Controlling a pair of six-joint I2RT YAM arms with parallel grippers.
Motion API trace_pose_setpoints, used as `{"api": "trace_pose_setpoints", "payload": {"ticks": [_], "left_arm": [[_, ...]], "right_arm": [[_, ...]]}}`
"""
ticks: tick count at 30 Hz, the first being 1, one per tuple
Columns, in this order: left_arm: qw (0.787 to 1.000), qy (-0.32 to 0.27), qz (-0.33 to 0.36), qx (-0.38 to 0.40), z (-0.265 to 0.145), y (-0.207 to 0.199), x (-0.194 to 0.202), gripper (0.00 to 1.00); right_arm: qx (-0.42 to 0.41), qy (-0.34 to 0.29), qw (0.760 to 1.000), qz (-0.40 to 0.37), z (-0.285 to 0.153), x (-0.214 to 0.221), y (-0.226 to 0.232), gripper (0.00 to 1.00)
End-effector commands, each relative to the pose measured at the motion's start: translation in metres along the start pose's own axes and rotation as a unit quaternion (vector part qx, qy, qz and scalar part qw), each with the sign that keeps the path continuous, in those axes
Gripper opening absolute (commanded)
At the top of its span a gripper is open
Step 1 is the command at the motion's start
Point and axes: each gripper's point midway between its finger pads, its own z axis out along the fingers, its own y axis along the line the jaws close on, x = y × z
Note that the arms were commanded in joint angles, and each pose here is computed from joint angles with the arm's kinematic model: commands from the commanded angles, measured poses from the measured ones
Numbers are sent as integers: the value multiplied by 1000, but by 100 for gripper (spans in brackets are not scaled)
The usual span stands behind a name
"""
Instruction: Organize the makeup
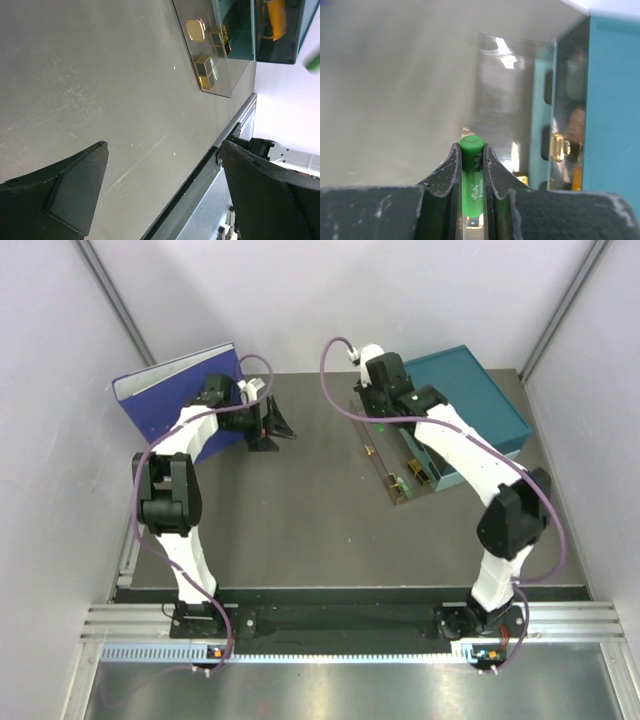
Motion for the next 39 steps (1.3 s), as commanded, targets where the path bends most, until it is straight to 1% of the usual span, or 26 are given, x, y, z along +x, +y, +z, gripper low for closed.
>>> {"api": "trace_pose_setpoints", "payload": {"ticks": [1,2,6,7,11,14,15,16,17,18,20,21,24,25,26,28,30,31,32,33,34,35,36,37,38,39], "left_arm": [[998,-12,51,17,5,-17,-2,99],[998,-13,64,20,7,-20,-3,99],[993,23,114,31,33,-44,12,99],[992,36,117,27,42,-43,17,99],[980,77,185,7,72,-62,31,99],[978,89,190,7,86,-68,34,99],[977,84,194,12,90,-71,31,99],[978,81,190,16,95,-73,27,99],[979,78,186,18,98,-74,25,99],[979,69,190,37,104,-80,20,99],[983,59,169,48,109,-86,14,99],[983,56,165,57,114,-88,13,98],[986,47,149,62,125,-88,7,96],[986,41,145,67,126,-91,4,96],[987,38,144,69,128,-91,2,93],[988,34,128,74,131,-90,0,92],[988,27,126,86,141,-90,-4,87],[990,30,106,94,143,-91,-3,84],[989,23,106,105,147,-93,-8,82],[989,26,94,110,154,-89,-7,75],[990,29,72,116,156,-91,-7,71],[990,26,67,121,159,-91,-8,68],[989,19,60,133,163,-94,-12,61],[989,15,56,137,166,-93,-13,58],[988,16,51,142,168,-93,-13,51],[988,11,40,148,172,-91,-17,45]], "right_arm": [[36,26,999,6,39,14,-33,0],[37,34,999,9,45,20,-37,0],[52,70,996,12,78,48,-55,0],[57,74,996,11,82,51,-58,0],[74,95,993,12,101,69,-66,0],[80,106,991,14,109,74,-70,4],[79,110,991,15,110,76,-70,9],[77,114,990,14,111,79,-69,12],[73,116,990,14,111,79,-67,22],[70,114,991,23,110,78,-68,34],[38,93,994,42,101,65,-62,45],[33,85,994,55,98,61,-64,55],[30,56,996,63,85,45,-70,76],[42,65,995,61,83,49,-74,78],[52,65,995,62,83,43,-79,79],[63,71,993,66,80,42,-89,79],[79,50,991,91,68,31,-107,77],[86,37,991,97,63,24,-115,76],[103,20,988,109,50,14,-133,75],[111,10,987,117,44,9,-143,70],[114,-6,986,122,38,1,-151,64],[108,-23,986,127,26,-6,-164,58],[107,-39,986,126,22,-12,-174,25],[104,-45,985,130,17,-14,-180,7],[118,-50,980,151,10,-11,-201,0],[118,-52,979,160,8,-9,-210,0]]}}
